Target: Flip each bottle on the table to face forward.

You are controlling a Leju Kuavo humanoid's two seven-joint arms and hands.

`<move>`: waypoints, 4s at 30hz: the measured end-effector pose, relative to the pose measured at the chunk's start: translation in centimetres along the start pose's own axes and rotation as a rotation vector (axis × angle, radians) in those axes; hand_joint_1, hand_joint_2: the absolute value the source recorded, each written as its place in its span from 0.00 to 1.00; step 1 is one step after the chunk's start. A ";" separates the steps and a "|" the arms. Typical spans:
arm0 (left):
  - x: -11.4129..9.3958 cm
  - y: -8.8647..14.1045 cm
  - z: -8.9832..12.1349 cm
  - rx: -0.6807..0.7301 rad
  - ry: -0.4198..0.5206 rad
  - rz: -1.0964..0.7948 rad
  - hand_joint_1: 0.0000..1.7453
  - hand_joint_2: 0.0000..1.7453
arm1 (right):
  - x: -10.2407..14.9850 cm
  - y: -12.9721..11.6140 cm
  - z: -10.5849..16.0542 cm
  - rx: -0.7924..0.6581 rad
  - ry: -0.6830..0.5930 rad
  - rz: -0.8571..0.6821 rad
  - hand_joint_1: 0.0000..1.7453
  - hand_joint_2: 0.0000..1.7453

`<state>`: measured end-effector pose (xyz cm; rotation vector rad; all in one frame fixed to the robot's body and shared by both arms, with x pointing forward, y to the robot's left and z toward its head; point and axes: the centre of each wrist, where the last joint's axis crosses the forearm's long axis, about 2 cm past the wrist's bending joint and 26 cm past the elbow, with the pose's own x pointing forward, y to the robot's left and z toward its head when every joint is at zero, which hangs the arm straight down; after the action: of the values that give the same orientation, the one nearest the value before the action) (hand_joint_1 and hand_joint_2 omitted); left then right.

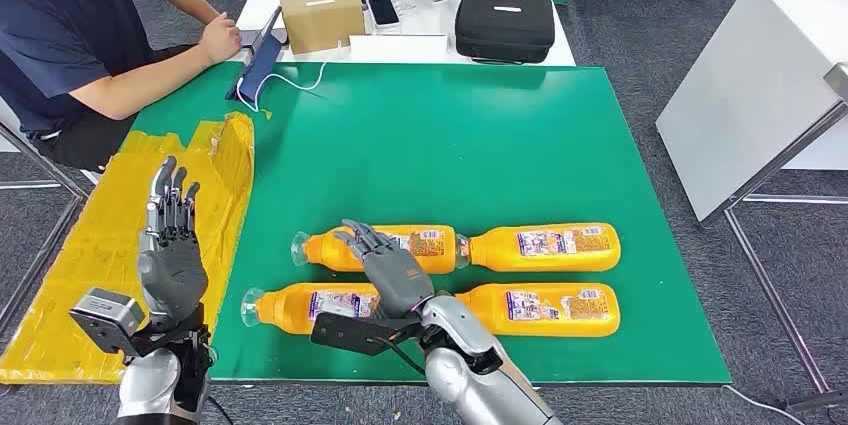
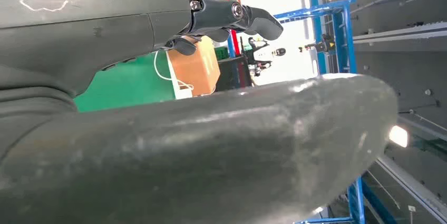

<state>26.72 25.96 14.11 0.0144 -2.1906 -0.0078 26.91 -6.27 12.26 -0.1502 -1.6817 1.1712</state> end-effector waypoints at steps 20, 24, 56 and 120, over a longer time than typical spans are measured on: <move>-0.3 0.2 0.0 0.015 0.028 0.009 0.00 0.00 | -1.4 3.6 -0.9 0.342 0.211 0.381 0.87 1.00; -0.4 0.5 0.0 0.025 0.031 0.020 0.00 0.00 | -2.0 3.9 -1.0 0.396 0.249 0.472 0.87 1.00; 0.0 2.9 2.8 0.384 0.192 0.137 0.00 1.00 | -1.1 3.2 4.2 -0.167 -0.058 -0.560 1.00 1.00; 0.6 -4.8 6.1 -0.416 0.386 0.090 1.00 1.00 | 2.6 5.8 3.2 0.079 -0.152 -0.335 1.00 1.00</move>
<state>21.45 21.20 11.01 -0.2933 -1.7663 -0.3791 20.77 -3.74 9.74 0.2673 -1.7089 1.0121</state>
